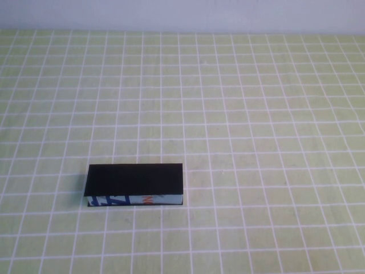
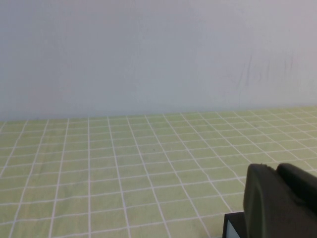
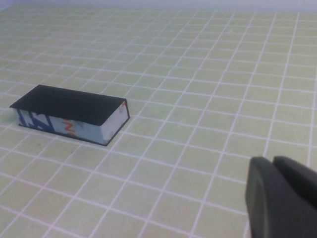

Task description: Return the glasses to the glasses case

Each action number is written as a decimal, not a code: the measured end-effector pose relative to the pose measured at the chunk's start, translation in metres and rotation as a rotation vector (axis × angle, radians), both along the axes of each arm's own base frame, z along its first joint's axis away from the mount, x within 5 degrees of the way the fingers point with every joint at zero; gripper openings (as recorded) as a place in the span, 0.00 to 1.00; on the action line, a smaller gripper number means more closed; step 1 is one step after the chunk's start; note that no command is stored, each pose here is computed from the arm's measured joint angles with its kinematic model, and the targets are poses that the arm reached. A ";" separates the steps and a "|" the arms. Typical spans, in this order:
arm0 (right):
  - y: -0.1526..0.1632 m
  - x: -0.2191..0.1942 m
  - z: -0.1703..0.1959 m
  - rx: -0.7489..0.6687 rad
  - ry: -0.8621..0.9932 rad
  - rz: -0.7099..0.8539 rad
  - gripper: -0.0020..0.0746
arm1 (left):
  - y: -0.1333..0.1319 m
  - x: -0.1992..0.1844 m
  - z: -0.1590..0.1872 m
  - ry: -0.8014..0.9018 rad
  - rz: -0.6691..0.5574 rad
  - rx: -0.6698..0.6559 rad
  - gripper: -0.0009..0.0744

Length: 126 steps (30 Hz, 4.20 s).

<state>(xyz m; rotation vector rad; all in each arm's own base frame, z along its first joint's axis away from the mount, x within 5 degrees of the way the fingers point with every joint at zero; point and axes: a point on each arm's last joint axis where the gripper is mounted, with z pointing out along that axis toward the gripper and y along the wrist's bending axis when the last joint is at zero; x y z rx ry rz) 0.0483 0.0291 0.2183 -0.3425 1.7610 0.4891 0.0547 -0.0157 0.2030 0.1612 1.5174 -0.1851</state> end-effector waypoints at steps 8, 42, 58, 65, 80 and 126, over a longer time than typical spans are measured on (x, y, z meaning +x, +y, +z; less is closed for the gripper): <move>-0.016 0.010 -0.011 0.019 -0.055 -0.310 0.01 | 0.000 0.000 0.000 -0.002 0.002 0.000 0.01; -0.016 0.004 -0.045 -0.021 0.082 -0.349 0.01 | 0.000 0.000 0.000 0.000 0.003 0.000 0.01; -0.016 0.004 -0.045 -0.023 0.083 -0.348 0.01 | 0.000 0.000 0.000 0.000 0.003 0.000 0.01; -0.016 0.004 -0.045 -0.023 0.084 -0.348 0.01 | 0.000 0.000 -0.001 -0.001 0.002 0.028 0.01; -0.016 0.004 -0.046 -0.022 0.086 -0.347 0.01 | 0.007 -0.001 -0.025 0.258 0.073 0.103 0.01; -0.016 0.004 -0.046 -0.020 0.086 -0.347 0.01 | 0.008 -0.003 -0.033 0.347 0.072 0.114 0.01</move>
